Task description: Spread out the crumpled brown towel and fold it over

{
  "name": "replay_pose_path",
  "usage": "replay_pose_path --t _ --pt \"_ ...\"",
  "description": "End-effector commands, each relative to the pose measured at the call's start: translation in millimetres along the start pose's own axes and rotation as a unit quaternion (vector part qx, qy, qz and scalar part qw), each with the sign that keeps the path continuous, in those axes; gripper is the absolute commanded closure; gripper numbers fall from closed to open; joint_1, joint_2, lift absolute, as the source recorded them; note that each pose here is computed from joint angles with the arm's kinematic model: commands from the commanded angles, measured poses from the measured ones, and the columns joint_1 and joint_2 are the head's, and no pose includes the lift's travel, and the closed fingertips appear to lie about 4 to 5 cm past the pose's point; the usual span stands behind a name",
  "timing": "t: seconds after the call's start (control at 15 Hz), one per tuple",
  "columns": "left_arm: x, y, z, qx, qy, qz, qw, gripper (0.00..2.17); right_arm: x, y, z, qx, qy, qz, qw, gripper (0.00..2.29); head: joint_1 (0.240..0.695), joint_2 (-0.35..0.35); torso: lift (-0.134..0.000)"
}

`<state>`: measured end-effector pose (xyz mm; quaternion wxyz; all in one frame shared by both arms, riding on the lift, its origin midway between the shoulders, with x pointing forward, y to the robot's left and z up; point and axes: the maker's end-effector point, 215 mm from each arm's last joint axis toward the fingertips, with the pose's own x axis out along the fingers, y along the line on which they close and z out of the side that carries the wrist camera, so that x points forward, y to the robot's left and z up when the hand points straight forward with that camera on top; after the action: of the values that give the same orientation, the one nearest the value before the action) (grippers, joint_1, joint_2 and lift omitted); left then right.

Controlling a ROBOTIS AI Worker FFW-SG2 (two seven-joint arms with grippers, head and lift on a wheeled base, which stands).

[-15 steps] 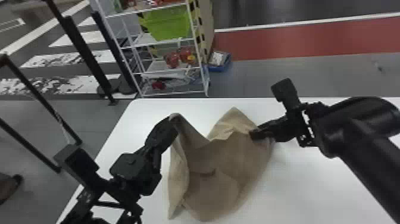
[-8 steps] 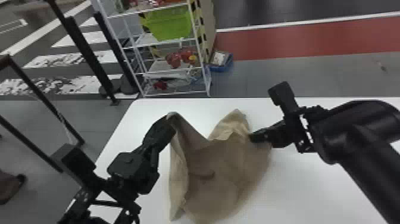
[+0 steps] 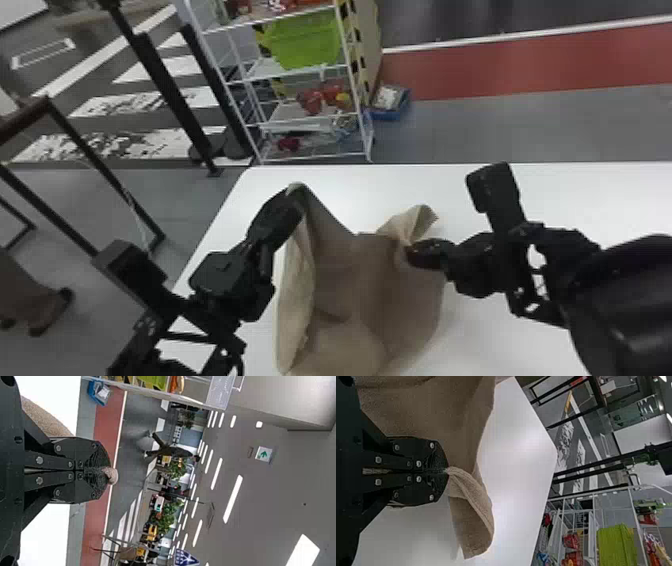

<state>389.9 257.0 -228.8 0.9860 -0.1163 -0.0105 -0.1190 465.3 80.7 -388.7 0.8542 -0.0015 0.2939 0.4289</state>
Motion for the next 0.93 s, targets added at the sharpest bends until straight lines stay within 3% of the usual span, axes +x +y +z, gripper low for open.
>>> replay_pose_path --t 0.0,0.2,0.4,0.6,0.73,0.87 --pt "-1 -3 -4 -0.004 0.003 -0.002 1.0000 1.38 -22 17 7 0.008 -0.031 -0.004 0.9995 1.39 0.695 0.350 -0.123" --pt "-2 -8 -8 -0.006 0.008 -0.008 0.9999 1.38 -59 2 12 0.028 -0.067 -0.055 0.9959 1.39 0.695 0.350 -0.123" --pt "0 -18 -20 -0.009 0.021 -0.021 0.9995 1.38 -99 -14 -16 0.065 -0.081 -0.102 0.9893 1.39 0.695 0.350 -0.123" --pt "3 -28 -25 -0.008 0.024 -0.027 0.9993 1.38 -147 -25 -19 0.065 -0.134 -0.159 0.9760 1.39 0.695 0.317 -0.123" --pt "4 -33 -30 -0.003 0.029 -0.031 0.9991 1.38 -187 -37 -14 0.055 -0.176 -0.204 0.9615 1.39 0.695 0.262 -0.123" --pt "6 -39 -41 0.003 0.038 -0.034 0.9987 1.38 -198 -46 -30 0.068 -0.166 -0.218 0.9593 1.34 0.695 0.221 -0.123"
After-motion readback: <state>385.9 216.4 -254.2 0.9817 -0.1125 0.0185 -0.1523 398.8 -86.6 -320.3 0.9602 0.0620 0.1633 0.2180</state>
